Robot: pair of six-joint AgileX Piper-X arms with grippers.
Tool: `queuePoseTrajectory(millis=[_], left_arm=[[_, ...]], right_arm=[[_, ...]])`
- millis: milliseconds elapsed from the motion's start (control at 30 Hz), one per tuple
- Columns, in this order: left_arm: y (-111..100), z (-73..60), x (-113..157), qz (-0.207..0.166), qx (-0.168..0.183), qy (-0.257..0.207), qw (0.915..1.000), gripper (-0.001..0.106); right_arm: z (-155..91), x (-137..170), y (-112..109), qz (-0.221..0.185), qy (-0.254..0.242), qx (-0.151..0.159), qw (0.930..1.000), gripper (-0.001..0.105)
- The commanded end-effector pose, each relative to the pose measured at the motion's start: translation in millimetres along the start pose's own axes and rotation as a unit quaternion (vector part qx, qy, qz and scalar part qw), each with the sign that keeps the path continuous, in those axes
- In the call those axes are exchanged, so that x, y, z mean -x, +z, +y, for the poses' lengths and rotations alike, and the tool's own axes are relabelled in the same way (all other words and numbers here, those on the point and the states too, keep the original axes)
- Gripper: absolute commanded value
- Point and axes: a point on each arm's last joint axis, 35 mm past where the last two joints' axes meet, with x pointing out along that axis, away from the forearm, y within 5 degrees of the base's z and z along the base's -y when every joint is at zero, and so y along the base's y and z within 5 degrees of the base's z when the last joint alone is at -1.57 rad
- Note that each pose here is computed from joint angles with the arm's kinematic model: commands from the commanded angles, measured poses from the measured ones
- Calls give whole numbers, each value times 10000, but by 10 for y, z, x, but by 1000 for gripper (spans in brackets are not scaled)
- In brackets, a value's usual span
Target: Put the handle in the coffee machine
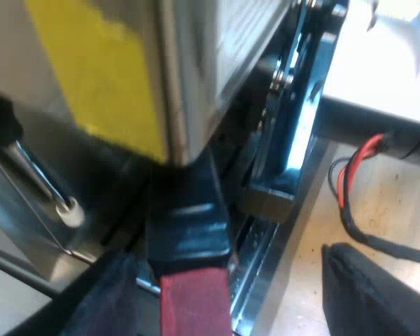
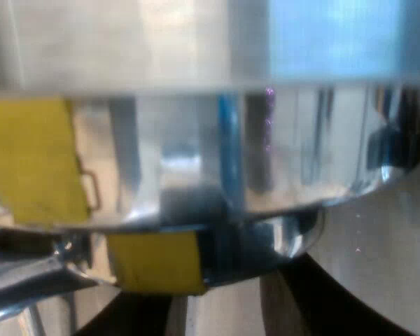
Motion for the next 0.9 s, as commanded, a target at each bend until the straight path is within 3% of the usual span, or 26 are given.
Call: queuePoseTrajectory(millis=[33, 167, 233, 333, 433, 633, 667, 767, 900], left_arm=[[57, -12, 101, -56, 40, 76, 9999, 58], [86, 26, 280, -290, 185, 222, 9992, 48], [91, 54, 375, -373, 211, 403, 9983, 33], [82, 104, 439, -258, 196, 740, 9967, -1], [63, 170, 415, 120, 138, 1147, 9932, 0], [-12, 296, 248, 448, 290, 1056, 9930, 0], [-67, 360, 140, 675, 404, 981, 9921, 0], [-105, 401, 68, 749, 484, 864, 9923, 0], [-91, 356, 43, 718, 472, 687, 9939, 0]], right_arm=[[-95, -42, 239, -472, -209, -487, 9975, 29], [-95, -42, 239, -472, -209, -487, 9975, 29], [-95, -42, 239, -472, -209, -487, 9975, 29], [-96, -42, 240, -478, -212, -493, 9974, 29], [-99, -42, 245, -495, -221, -512, 9972, 29], [-102, -41, 250, -516, -232, -535, 9970, 29], [-102, -41, 250, -516, -232, -535, 9970, 29], [-102, -41, 250, -516, -232, -535, 9970, 29], [-102, -41, 250, -516, -232, -535, 9970, 29]])
